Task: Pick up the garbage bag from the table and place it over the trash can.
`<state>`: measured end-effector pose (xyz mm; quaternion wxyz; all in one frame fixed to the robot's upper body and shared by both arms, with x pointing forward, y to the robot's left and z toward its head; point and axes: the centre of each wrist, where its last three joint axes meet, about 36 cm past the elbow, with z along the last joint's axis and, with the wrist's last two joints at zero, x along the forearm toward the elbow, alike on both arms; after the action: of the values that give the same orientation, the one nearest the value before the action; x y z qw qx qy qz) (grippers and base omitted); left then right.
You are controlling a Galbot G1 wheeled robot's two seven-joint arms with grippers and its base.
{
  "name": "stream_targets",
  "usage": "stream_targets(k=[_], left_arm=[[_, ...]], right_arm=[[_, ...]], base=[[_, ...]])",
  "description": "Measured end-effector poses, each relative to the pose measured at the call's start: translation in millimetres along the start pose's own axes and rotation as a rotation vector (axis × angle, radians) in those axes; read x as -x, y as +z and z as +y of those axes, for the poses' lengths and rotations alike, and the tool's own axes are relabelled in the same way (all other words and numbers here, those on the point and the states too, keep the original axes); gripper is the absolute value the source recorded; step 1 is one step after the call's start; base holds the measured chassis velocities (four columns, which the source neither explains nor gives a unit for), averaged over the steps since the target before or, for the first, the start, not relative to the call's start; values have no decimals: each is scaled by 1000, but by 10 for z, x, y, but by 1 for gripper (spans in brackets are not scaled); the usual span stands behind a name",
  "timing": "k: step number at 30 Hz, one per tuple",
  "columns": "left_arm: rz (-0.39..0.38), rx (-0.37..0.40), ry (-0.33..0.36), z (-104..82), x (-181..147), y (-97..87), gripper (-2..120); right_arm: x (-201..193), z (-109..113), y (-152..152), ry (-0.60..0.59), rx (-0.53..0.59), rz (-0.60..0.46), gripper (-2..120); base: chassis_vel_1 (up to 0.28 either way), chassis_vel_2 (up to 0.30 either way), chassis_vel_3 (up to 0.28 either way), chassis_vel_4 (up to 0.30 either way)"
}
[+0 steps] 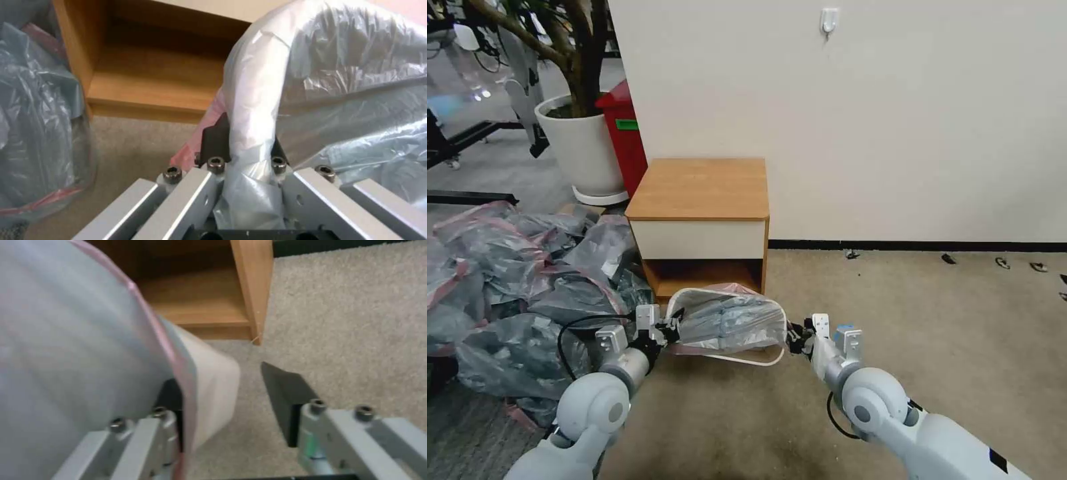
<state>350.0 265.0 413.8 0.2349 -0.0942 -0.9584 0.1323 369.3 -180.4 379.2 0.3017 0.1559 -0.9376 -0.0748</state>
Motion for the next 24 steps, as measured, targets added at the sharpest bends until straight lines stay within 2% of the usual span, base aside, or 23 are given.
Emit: stream_targets(k=[3,4,8,9,11,13,14,17,24], left_arm=[[-2,-2,-2,12,-4,-9,3],[-2,-2,-2,12,-4,-9,3],[-10,-11,-8,18,10,-6,3],[-10,-11,-8,18,10,-6,3],[-14,-16,-12,28,24,-9,3],[-15,-17,-13,30,27,-10,3],[-16,-20,-15,35,37,-13,3],[-18,-28,-16,31,52,-6,3],[-8,-38,-22,30,66,49,3]], right_arm=[[14,-22,32,21,-52,-17,58],[14,-22,32,21,-52,-17,58],[23,-43,-23,45,-105,-62,76],[23,-43,-23,45,-105,-62,76],[9,-91,-64,64,-149,-94,86],[-3,-104,-78,66,-156,-99,89],[-31,-135,-105,70,-169,-104,96],[-64,-188,-159,77,-178,-113,100],[-129,-226,-371,76,-154,-155,100]], base=[[0,0,0,0],[0,0,0,0],[0,0,0,0],[0,0,0,0],[0,0,0,0],[0,0,0,0],[0,0,0,0],[0,0,0,0],[0,0,0,0]])
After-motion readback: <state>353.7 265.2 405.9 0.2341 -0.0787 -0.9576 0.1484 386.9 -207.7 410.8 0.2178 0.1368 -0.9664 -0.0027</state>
